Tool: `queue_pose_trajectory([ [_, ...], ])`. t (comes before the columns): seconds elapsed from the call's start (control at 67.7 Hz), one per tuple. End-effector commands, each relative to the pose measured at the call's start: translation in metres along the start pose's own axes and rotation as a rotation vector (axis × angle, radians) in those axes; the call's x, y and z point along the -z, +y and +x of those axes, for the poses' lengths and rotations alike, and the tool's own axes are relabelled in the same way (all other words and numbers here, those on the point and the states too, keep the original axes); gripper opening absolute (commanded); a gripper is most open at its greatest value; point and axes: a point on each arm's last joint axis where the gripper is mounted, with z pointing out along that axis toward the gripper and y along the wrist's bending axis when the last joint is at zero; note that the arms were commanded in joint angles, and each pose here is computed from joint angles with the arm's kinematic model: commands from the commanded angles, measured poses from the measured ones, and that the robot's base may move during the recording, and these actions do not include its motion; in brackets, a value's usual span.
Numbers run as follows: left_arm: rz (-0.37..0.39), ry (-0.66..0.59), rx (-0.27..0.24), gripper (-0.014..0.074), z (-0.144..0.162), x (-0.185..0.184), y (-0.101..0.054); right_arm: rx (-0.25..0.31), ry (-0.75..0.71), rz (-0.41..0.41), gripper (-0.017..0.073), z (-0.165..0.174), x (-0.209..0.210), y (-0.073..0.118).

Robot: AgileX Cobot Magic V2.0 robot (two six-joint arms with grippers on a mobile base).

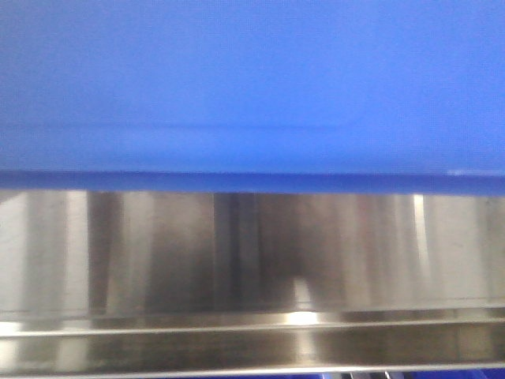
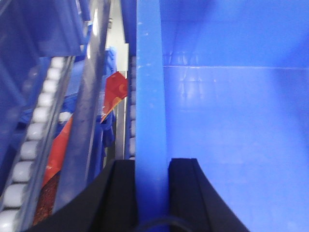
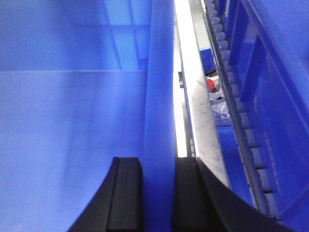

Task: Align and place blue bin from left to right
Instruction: 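Move the held blue bin over the rack's steel front rail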

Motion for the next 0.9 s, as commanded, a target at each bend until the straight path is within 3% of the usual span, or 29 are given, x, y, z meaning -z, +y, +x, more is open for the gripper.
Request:
queue_pose_trajectory([
  [0.0, 0.12, -0.091, 0.004, -0.0111, -0.0085, 0.0059, -0.0111, 0.007, -0.077, -0.119, -0.0079, -0.0069, 0.0036, 0.0112],
  [0.561, 0.12, -0.091, 0.004, -0.0111, -0.0085, 0.0059, -0.0111, 0.007, -0.079, -0.121, -0.0079, -0.007, 0.0037, 0.0113],
  [0.886, 0.12, -0.091, 0.004, -0.0111, -0.0085, 0.0059, -0.0111, 0.006, -0.125, -0.18, -0.0079, -0.0112, 0.0049, 0.0166],
])
